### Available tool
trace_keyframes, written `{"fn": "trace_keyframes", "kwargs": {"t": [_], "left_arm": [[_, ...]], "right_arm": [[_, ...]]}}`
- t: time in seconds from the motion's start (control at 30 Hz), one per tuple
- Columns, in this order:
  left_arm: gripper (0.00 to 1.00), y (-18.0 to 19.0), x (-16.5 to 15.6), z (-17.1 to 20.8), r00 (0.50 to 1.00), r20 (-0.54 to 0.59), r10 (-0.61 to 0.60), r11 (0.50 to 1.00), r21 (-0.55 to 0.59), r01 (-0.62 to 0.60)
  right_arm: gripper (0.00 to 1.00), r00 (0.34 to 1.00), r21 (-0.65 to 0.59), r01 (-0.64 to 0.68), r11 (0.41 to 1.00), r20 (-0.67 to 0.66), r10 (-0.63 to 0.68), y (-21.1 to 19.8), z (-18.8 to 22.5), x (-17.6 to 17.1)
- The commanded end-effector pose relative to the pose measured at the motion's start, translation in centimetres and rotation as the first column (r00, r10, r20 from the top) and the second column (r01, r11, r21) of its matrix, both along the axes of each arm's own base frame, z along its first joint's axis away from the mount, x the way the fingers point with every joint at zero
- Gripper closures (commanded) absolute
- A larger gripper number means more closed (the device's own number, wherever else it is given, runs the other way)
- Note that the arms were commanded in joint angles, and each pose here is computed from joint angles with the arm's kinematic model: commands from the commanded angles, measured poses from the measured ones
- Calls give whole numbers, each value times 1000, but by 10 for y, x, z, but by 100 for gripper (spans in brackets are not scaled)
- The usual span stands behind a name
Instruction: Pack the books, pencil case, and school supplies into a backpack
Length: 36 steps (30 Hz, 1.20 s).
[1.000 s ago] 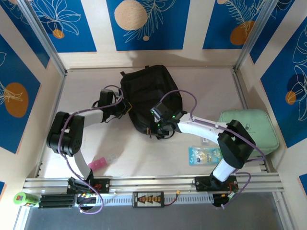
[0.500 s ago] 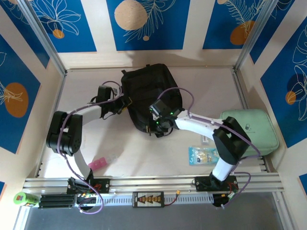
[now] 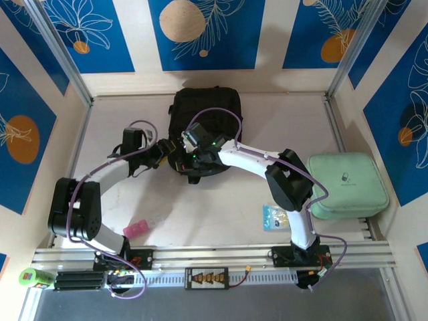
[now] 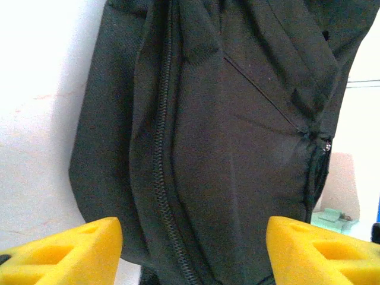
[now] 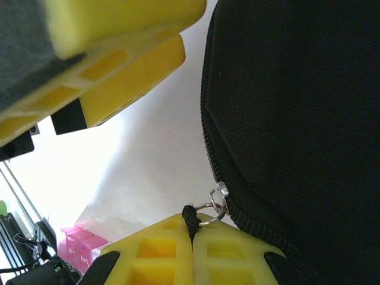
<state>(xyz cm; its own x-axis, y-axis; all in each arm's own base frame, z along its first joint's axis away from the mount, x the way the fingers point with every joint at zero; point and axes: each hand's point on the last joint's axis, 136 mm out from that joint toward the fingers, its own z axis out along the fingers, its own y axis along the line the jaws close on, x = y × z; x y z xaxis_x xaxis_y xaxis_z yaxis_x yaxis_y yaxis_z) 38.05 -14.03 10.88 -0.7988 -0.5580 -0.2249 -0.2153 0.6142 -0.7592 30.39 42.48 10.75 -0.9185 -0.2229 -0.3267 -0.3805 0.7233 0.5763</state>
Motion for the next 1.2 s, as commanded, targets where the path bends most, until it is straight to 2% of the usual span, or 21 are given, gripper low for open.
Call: {"fn": "trace_keyframes", "kwargs": {"t": [0.0, 0.1, 0.23, 0.37, 0.57, 0.67, 0.9, 1.17], "left_arm": [[41, -8, 3, 2, 1000, -1, -13, 998, -59, 13], [49, -12, 4, -8, 999, -28, -31, 997, -69, 29], [51, -19, 4, -17, 997, -61, -51, 997, -63, 47], [59, -20, 7, -23, 996, -70, -48, 997, -55, 44], [86, -17, 21, -17, 999, -38, -25, 999, -34, 23], [94, -13, 25, -19, 999, -32, -15, 1000, 1, 15], [99, -8, 25, -28, 999, -47, -18, 999, 39, 20], [100, -1, 19, -32, 998, -59, -21, 995, 97, 27]], "right_arm": [[100, 998, 56, -67, 996, -7, 67, 14, 10, -11], [100, 997, 59, -69, 996, -24, 71, 14, 7, -16], [100, 997, 51, -64, 997, -38, 66, 11, 2, -19], [100, 997, 41, -60, 997, -48, 61, 8, -2, -22], [100, 999, -24, -21, 999, -49, 20, -11, -10, -28], [100, 999, -85, 31, 996, -34, -33, -34, -14, -30], [100, 974, -209, 211, 955, -32, -222, -110, -26, -39], [100, 908, -238, 405, 883, -13, -420, -176, -24, -25]]}}
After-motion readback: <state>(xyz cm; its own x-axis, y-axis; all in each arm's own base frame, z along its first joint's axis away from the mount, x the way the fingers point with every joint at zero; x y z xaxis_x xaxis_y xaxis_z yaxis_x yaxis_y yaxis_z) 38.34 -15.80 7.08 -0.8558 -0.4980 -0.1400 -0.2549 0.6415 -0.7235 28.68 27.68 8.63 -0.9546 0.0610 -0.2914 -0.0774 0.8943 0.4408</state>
